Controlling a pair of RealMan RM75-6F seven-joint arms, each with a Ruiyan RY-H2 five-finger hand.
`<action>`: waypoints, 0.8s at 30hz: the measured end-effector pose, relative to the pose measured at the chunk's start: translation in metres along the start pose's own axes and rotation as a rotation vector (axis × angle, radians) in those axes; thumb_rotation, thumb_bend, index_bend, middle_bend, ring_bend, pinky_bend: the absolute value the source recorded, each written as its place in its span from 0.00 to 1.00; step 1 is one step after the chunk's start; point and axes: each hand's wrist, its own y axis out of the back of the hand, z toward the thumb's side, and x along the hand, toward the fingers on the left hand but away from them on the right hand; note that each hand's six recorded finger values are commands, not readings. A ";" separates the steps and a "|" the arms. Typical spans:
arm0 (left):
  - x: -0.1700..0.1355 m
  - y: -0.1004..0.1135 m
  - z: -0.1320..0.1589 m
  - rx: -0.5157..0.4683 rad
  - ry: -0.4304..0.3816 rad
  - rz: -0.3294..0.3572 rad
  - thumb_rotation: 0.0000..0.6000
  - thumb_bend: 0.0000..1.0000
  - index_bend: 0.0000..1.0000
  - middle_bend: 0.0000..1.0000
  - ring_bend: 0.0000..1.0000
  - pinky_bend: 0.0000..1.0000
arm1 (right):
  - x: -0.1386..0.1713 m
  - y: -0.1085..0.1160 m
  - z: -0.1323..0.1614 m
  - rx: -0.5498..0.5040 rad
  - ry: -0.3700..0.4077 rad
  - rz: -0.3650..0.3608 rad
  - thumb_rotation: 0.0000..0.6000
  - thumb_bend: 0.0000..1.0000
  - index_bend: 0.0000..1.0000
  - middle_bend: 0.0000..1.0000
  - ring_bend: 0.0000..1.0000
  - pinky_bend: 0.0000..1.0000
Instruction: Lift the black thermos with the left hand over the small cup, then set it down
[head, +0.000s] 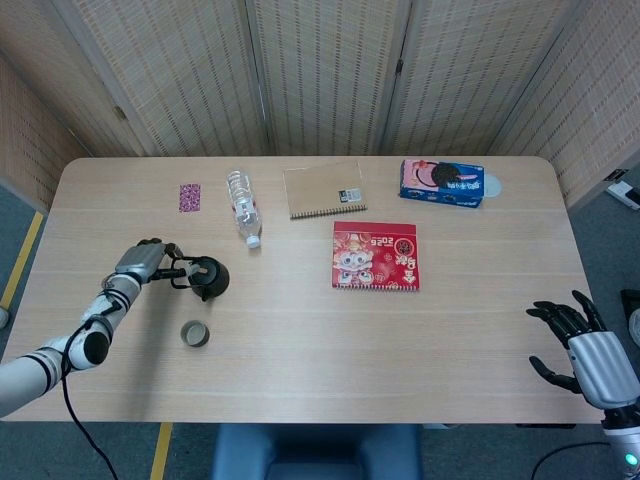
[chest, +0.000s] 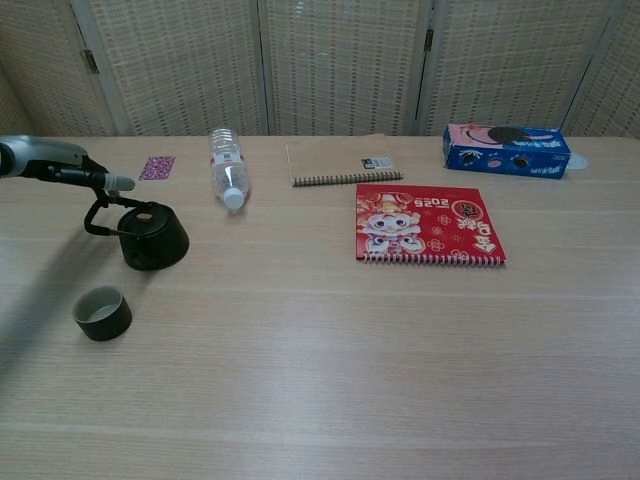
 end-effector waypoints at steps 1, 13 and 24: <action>-0.001 -0.001 0.000 0.005 -0.002 -0.001 0.21 0.16 0.30 0.29 0.11 0.00 | 0.000 0.000 0.000 -0.001 0.001 -0.001 1.00 0.27 0.23 0.24 0.22 0.04; -0.022 -0.015 0.005 0.084 -0.041 -0.013 0.21 0.16 0.32 0.32 0.13 0.00 | -0.002 0.000 0.001 -0.004 0.010 -0.003 1.00 0.27 0.23 0.24 0.22 0.04; -0.038 -0.027 0.025 0.139 -0.122 -0.005 0.22 0.16 0.33 0.33 0.14 0.00 | -0.003 -0.001 0.002 -0.006 0.016 0.000 1.00 0.27 0.23 0.25 0.22 0.04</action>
